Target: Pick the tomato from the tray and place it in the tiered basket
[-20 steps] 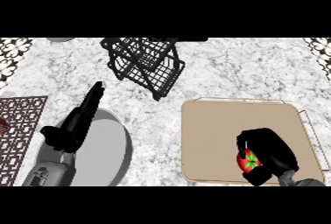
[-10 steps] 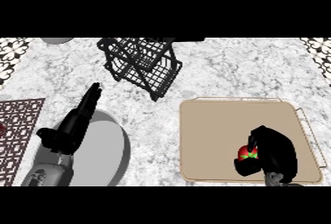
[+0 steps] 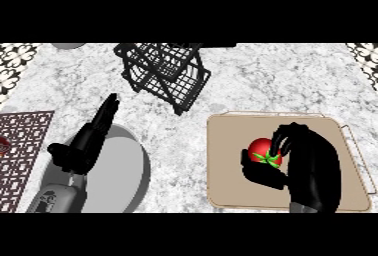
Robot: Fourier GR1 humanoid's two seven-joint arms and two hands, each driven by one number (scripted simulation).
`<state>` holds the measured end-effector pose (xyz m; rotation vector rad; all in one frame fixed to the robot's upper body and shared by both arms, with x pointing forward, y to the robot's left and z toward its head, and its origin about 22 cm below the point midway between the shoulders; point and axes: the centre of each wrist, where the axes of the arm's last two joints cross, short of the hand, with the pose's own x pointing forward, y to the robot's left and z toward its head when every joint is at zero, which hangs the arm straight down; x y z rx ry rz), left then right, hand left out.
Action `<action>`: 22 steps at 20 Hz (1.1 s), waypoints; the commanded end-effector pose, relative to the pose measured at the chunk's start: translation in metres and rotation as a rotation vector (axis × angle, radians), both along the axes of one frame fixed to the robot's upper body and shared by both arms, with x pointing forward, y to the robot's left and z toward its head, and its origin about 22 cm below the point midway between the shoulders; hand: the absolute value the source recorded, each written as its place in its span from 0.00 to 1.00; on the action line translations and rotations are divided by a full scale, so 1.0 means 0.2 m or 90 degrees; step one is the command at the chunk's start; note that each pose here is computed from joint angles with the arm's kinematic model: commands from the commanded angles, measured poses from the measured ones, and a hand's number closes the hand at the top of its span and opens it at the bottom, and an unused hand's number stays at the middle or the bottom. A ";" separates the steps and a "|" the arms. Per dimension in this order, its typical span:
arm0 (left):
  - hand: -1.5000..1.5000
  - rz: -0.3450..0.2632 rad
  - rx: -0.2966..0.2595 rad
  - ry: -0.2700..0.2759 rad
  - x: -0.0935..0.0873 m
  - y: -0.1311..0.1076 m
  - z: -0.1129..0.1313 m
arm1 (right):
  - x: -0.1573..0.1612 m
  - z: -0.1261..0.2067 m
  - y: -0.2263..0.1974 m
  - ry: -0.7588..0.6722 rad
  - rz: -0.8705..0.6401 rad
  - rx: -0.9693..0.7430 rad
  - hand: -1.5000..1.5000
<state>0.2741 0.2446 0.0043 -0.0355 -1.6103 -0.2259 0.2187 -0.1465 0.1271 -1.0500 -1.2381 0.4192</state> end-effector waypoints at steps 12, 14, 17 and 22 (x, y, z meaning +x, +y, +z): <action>0.50 -0.028 -0.009 0.040 0.02 -0.06 -0.10 | 0.37 0.73 0.38 -0.105 0.015 0.057 1.00; 0.50 -0.045 -0.010 0.044 0.02 -0.05 -0.06 | 0.44 0.80 0.43 -0.085 0.009 0.045 1.00; 0.50 -0.050 -0.003 0.041 0.00 -0.14 -0.13 | 0.59 0.81 0.45 -0.076 0.004 0.072 1.00; 0.50 -0.046 -0.003 0.026 0.06 -0.11 -0.06 | 0.80 0.86 0.52 -0.068 0.016 0.085 1.00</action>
